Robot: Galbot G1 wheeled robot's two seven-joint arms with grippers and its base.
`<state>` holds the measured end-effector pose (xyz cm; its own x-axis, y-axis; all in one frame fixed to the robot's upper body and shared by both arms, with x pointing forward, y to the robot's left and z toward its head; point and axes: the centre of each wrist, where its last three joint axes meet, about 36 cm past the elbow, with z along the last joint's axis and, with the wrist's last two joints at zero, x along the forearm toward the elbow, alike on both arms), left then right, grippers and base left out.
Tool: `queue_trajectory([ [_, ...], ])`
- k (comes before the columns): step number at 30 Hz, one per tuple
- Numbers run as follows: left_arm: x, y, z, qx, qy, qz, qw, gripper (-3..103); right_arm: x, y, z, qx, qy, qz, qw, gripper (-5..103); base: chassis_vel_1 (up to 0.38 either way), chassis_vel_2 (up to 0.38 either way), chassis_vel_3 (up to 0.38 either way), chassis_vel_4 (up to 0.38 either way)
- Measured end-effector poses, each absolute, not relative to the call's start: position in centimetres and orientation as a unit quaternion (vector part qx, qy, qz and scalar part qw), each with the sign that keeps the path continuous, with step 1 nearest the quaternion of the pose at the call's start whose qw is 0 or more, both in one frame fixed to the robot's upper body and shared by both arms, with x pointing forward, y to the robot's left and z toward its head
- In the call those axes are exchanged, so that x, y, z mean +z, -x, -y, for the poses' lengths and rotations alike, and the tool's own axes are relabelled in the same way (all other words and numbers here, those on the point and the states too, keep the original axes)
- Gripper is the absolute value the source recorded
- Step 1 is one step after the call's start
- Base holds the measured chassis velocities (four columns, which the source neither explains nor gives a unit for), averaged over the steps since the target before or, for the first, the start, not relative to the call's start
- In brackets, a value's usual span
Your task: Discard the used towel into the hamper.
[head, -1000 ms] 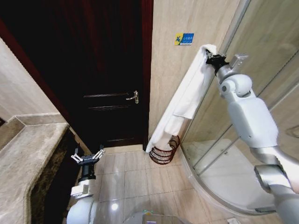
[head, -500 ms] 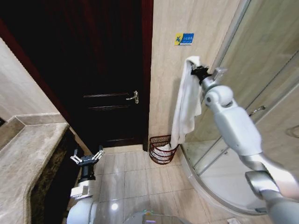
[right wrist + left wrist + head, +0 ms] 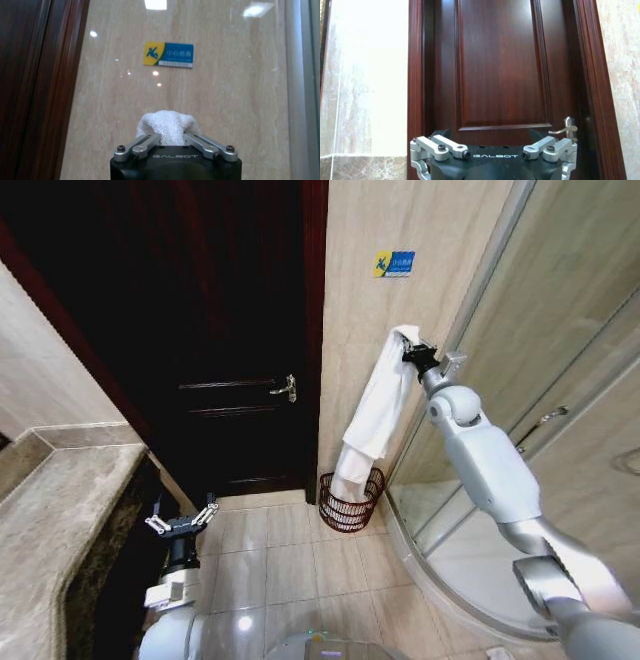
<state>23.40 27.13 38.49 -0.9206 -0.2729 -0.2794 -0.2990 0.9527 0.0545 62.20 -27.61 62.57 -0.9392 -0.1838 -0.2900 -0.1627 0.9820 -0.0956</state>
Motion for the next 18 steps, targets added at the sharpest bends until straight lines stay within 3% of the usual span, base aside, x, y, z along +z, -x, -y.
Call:
queue_trajectory([
  [11, 38.1, -22.8, -27.4, 0.051, 0.148, -0.978, 0.141, 100, 60.1, -63.5, 30.6, -0.075, 0.052, -0.984, 0.153, 4, 0.000, 0.000, 0.000, 0.000],
  [18, 38.0, -22.4, -27.4, 0.055, 0.146, -0.978, 0.141, 100, 57.4, -62.5, 30.0, -0.069, 0.065, -0.985, 0.141, 4, 0.000, 0.000, 0.000, 0.000],
])
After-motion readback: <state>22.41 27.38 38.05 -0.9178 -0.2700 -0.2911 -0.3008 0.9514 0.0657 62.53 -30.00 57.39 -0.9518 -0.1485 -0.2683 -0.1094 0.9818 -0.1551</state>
